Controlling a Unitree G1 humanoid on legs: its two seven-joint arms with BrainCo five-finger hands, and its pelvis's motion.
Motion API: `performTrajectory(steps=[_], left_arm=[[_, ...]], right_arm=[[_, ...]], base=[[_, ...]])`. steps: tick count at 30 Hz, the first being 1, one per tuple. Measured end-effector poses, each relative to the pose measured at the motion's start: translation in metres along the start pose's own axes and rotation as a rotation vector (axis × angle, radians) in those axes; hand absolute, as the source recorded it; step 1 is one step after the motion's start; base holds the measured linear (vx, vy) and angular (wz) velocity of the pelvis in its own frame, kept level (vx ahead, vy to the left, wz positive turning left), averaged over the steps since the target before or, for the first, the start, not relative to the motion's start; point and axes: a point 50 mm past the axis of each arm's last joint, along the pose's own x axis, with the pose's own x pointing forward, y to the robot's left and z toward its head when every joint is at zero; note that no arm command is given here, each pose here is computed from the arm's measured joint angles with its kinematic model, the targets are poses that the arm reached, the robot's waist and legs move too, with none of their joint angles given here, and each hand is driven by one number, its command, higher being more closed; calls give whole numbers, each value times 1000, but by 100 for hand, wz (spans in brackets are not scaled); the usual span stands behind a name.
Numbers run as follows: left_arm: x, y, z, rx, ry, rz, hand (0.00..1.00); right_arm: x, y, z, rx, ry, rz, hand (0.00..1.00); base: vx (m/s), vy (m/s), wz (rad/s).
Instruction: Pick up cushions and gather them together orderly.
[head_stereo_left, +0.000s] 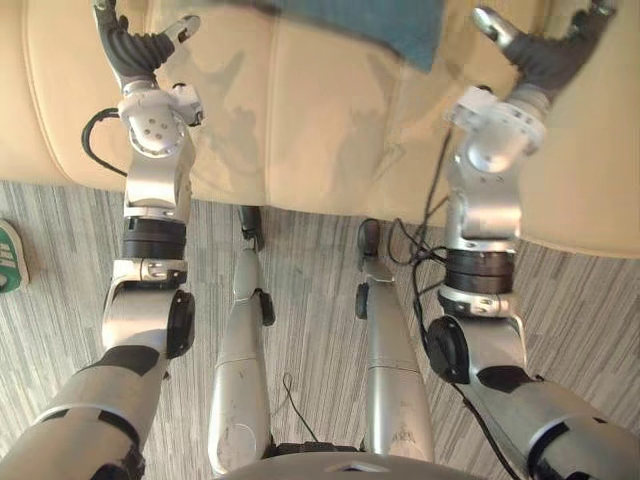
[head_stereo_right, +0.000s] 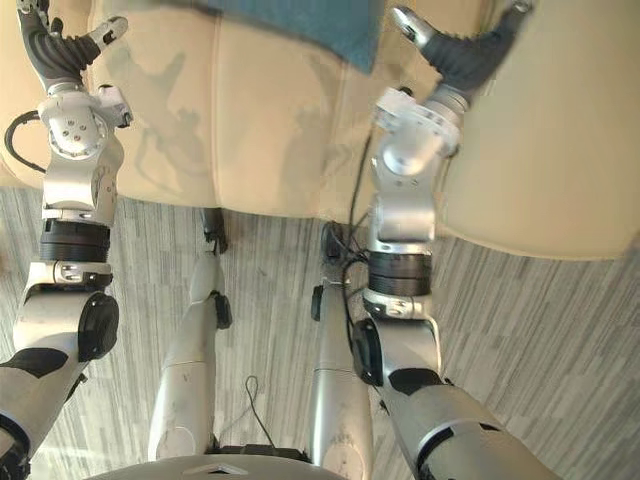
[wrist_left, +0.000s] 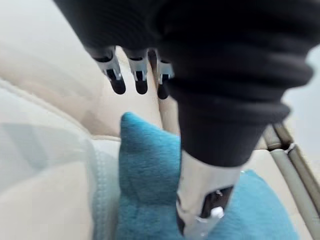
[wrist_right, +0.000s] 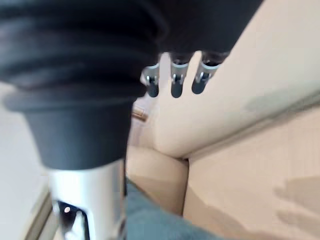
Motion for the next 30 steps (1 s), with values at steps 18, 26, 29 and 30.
performTrajectory(steps=[18, 26, 29, 30], left_arm=[[-341, 161, -208, 270, 1181, 189, 0], [-456, 166, -209, 311, 1652, 180, 0], [-462, 163, -209, 292, 1677, 159, 0], [-461, 163, -210, 289, 1677, 155, 0]], right_arm=[[-269, -159, -154, -418, 1055, 475, 0], [-371, -219, -164, -554, 1547, 472, 0], [-380, -227, -163, -586, 1601, 488, 0], [-384, -229, -163, -593, 1622, 495, 0]], base=[[75, -72, -5], [95, 8, -31], [39, 12, -39], [22, 10, -38]])
